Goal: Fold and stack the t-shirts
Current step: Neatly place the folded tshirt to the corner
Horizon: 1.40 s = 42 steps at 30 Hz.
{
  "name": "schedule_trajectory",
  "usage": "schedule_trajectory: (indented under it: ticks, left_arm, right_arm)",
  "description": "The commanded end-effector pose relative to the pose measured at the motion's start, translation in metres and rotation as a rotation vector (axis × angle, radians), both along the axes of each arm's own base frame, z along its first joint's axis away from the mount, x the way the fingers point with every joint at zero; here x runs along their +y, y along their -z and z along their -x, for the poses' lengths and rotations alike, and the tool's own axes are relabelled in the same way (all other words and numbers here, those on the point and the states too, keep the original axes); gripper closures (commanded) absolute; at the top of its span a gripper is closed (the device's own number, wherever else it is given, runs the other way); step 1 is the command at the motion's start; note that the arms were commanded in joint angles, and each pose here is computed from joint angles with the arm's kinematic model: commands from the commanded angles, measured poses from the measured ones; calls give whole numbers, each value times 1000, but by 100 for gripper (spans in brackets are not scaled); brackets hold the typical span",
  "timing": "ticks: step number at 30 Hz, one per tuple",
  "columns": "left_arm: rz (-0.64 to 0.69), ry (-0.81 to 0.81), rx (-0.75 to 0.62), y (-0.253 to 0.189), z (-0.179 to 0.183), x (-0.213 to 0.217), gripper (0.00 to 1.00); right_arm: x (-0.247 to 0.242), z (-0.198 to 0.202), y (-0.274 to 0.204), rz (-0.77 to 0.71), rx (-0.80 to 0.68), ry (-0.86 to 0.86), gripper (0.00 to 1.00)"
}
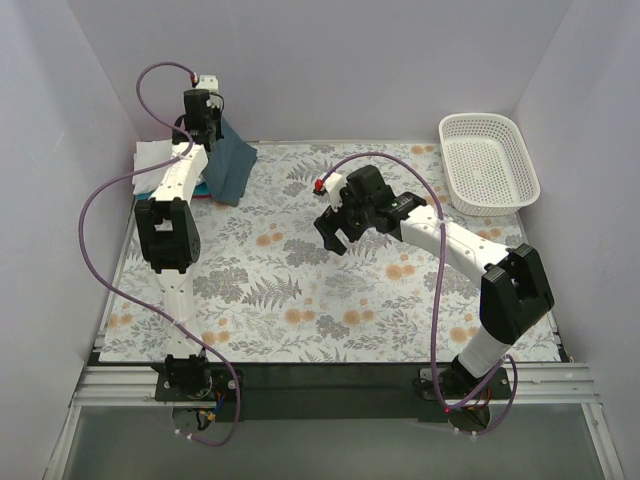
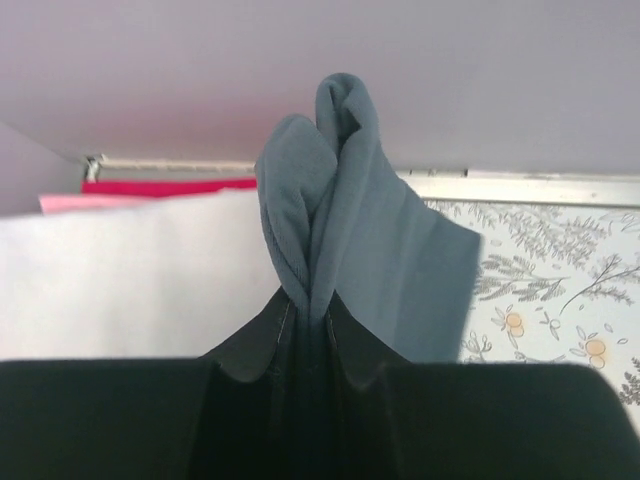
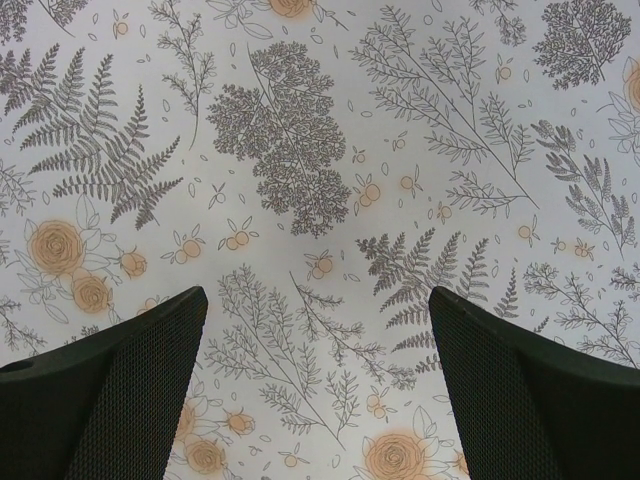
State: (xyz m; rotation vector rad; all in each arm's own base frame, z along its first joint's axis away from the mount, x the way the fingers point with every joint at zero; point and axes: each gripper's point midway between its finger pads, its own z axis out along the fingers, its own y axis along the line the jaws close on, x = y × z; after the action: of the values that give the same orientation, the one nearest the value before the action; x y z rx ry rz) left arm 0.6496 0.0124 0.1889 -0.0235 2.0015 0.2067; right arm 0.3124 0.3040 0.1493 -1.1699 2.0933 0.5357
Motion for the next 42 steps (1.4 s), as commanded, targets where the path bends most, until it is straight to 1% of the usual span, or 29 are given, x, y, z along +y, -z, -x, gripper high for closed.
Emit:
schedule_trajectory:
  ticks: [1,5,7,8,22,34,42]
  left_arm:
    - [-69,72,-137,-73,-5,-9,100]
    - [-73,72,-174,-101,0,-8,100]
    - [-78,80,-174,-108,5,-10,100]
    - [-80,80,-192,-120,9,-10,100]
    - [-87,129,-291,-191,37,-26,100]
    - [-100,140,-353,-224,44,-32,100]
    - [-129,123,-350,-221,42,-27,100]
  right_arm:
    - [-2,1,-11,-17,-24,-7,2]
    - [-3,0,-9,-12,-22,-6,2]
    - [-2,1,-9,-13,-22,-10,2]
    - [-1,0,-10,-17,-22,-10,2]
    - [1,-2,-10,-18,-18,-8,2]
    - [1,-2,-5,-12,-4,-7,2]
    - [3,-3,-3,-10,3,-6,2]
